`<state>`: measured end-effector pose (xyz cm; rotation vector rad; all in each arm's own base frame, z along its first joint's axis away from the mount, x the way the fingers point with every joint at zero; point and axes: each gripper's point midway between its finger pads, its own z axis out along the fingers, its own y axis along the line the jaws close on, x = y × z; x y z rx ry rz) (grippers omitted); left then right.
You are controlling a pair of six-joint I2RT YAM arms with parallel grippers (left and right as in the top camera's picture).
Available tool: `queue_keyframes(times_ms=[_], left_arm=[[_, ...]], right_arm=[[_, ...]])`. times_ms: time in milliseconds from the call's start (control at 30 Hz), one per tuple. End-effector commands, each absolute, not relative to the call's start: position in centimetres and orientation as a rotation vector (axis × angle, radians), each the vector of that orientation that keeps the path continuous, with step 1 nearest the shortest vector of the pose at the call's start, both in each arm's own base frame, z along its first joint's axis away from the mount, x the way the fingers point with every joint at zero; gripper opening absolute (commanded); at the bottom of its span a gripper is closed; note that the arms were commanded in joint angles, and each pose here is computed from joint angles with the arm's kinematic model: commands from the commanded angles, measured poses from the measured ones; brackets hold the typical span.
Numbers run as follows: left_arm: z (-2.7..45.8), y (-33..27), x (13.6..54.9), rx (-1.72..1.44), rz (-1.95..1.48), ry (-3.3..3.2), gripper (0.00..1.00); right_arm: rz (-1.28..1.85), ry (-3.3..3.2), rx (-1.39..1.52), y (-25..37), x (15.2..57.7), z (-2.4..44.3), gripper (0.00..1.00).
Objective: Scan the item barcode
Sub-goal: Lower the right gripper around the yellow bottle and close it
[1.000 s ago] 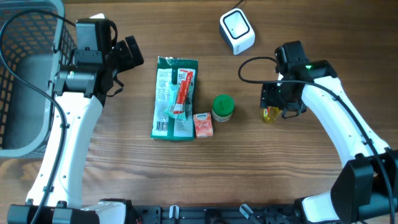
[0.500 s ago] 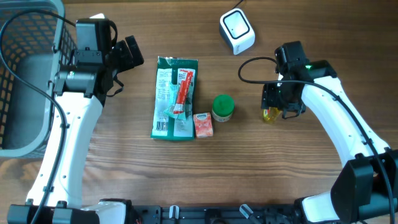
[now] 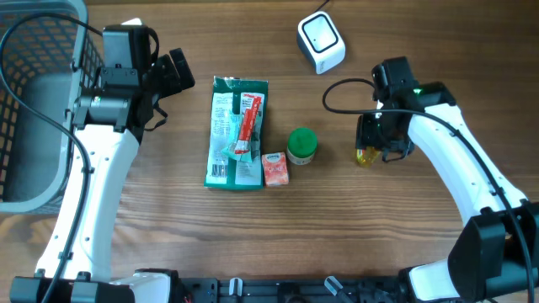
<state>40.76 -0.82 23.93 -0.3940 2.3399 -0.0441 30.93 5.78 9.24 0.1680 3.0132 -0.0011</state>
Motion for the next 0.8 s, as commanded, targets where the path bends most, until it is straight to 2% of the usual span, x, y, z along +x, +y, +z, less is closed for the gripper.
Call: queue_keyframes(times_ms=[0,533,633,767], left_arm=[[24.6,-0.5,40.9,-0.374,-0.025,2.324,1.0],[24.6,-0.5,40.9,-0.374,-0.025,2.324,1.0],[24.6,-0.5,40.9,-0.374,-0.025,2.324,1.0],[24.6,-0.5,40.9,-0.374,-0.025,2.324,1.0]], right_arm=[[0.003,3.041,0.161,6.1,30.4,7.9,0.64],[0.035,3.002,0.16,6.5,31.4,8.7,0.61],[0.035,3.001,0.159,6.5,31.5,8.7,0.57],[0.038,2.995,0.159,6.5,31.6,9.1,0.57]])
